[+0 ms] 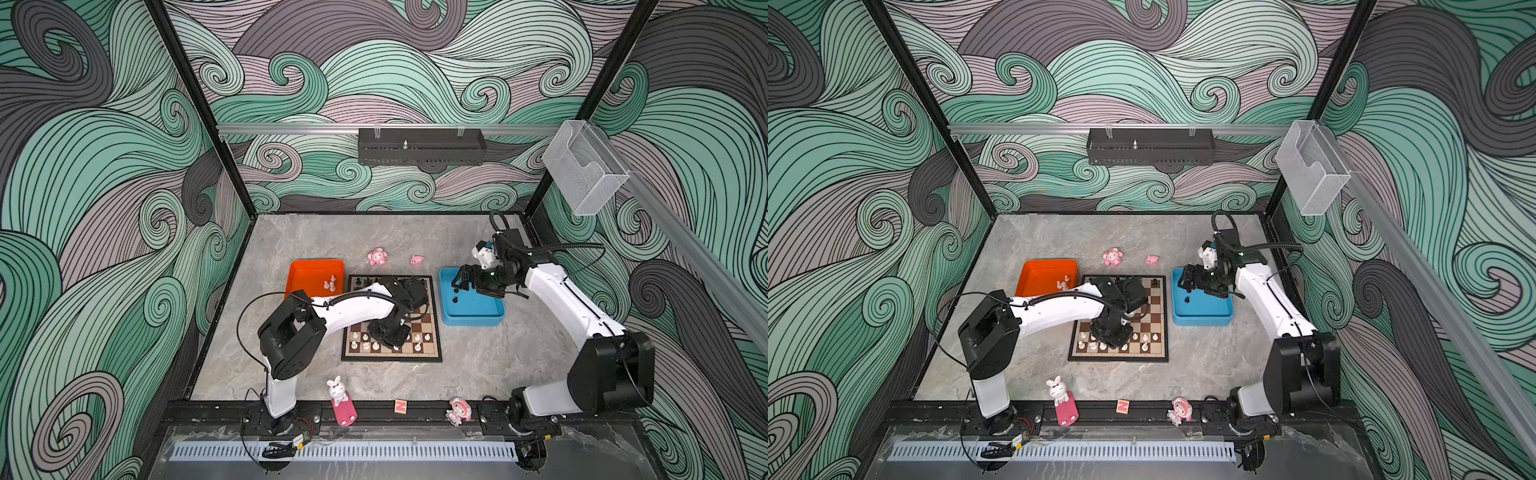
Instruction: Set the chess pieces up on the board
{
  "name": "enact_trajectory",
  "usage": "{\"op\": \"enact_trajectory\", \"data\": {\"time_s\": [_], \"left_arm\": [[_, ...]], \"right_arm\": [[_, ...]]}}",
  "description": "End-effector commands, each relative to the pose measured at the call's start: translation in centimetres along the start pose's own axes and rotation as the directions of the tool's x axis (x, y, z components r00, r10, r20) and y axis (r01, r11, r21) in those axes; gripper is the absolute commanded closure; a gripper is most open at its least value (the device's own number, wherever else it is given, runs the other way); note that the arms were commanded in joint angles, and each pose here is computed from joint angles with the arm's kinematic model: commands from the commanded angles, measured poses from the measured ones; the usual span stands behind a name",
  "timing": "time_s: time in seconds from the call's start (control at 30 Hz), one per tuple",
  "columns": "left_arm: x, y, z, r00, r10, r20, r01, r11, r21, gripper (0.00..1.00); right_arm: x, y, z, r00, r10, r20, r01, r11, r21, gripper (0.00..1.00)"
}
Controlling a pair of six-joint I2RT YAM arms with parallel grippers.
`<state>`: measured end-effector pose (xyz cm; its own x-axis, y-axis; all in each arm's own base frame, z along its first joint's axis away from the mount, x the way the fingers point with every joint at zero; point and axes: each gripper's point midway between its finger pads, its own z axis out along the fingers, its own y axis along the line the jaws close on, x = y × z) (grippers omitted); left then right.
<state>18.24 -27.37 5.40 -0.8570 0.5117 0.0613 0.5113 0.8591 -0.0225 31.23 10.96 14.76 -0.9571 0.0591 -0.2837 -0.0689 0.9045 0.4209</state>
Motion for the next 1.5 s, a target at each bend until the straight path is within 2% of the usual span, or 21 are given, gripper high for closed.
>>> {"op": "enact_trajectory", "data": {"time_s": [0.0,1.07,1.47], "left_arm": [[0.3,0.2,0.8,1.0,-0.01,-0.019,0.009,1.0,-0.024,0.83],[-0.4,0.6,2.1,0.999,-0.002,-0.033,0.0,0.998,-0.058,0.83],[-0.8,1.0,0.6,1.0,0.006,-0.009,-0.007,0.996,-0.084,0.72]], "right_arm": [[0.3,-0.6,0.1,1.0,-0.007,-0.007,0.007,1.0,0.015,0.08],[0.2,-0.7,0.5,1.0,-0.002,-0.02,0.002,1.0,0.012,0.08],[0.1,-0.6,0.4,1.0,-0.003,-0.016,0.003,1.0,0.012,0.08]]}}
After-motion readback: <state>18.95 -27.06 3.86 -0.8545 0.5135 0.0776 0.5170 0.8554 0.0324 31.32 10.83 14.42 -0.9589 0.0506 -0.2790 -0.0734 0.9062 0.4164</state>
